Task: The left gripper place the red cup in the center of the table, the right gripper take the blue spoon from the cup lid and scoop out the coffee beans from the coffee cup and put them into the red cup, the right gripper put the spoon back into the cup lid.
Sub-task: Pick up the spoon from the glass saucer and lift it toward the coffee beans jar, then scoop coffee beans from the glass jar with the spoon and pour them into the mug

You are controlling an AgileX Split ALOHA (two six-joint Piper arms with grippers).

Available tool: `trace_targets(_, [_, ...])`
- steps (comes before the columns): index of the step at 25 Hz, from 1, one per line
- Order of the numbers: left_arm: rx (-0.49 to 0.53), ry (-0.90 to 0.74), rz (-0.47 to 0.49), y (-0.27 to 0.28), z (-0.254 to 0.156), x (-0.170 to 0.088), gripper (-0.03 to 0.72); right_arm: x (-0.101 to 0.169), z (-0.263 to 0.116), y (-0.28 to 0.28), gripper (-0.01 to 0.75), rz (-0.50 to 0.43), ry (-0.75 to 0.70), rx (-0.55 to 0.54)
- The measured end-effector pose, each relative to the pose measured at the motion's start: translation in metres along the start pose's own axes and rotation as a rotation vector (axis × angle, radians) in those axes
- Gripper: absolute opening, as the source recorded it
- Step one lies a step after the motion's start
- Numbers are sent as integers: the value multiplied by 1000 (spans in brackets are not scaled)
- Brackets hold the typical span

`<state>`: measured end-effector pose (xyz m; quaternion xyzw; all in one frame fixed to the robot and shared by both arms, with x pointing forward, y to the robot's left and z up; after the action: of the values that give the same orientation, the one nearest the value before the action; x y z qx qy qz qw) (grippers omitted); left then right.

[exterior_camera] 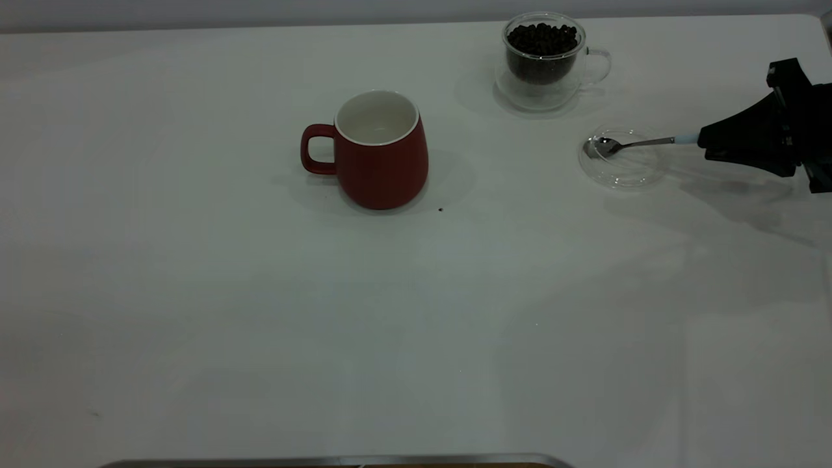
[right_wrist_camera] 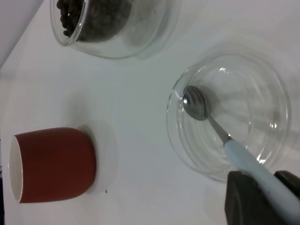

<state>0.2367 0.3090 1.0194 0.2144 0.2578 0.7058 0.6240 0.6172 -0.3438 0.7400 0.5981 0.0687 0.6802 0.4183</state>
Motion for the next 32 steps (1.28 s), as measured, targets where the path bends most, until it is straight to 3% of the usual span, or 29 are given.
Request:
trace_targets(13, [0,0,0,0,0,0,482,8,0,14,118,-14,62,85])
trace_targets(23, [0,0,0,0,0,0,482,32,20,37,115,-39,136,60])
trace_targets(32, [0,1,1,0,0,0,482,73,31,35,115,109,125,-12])
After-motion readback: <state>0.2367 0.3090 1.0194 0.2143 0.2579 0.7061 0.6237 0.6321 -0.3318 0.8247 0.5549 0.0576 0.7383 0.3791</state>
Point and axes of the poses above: a point on each arm's last joint axis where the gripper is mounted, y pointing back along that axis away from the gripper, x along the wrist's bending axis when the last joint is at zero, z = x × y, the point moved 2 cm from there along -y, pointing out along that axis toward the gripper, and after that the axes turned 2 degrees about y, right-handed, at the moved point
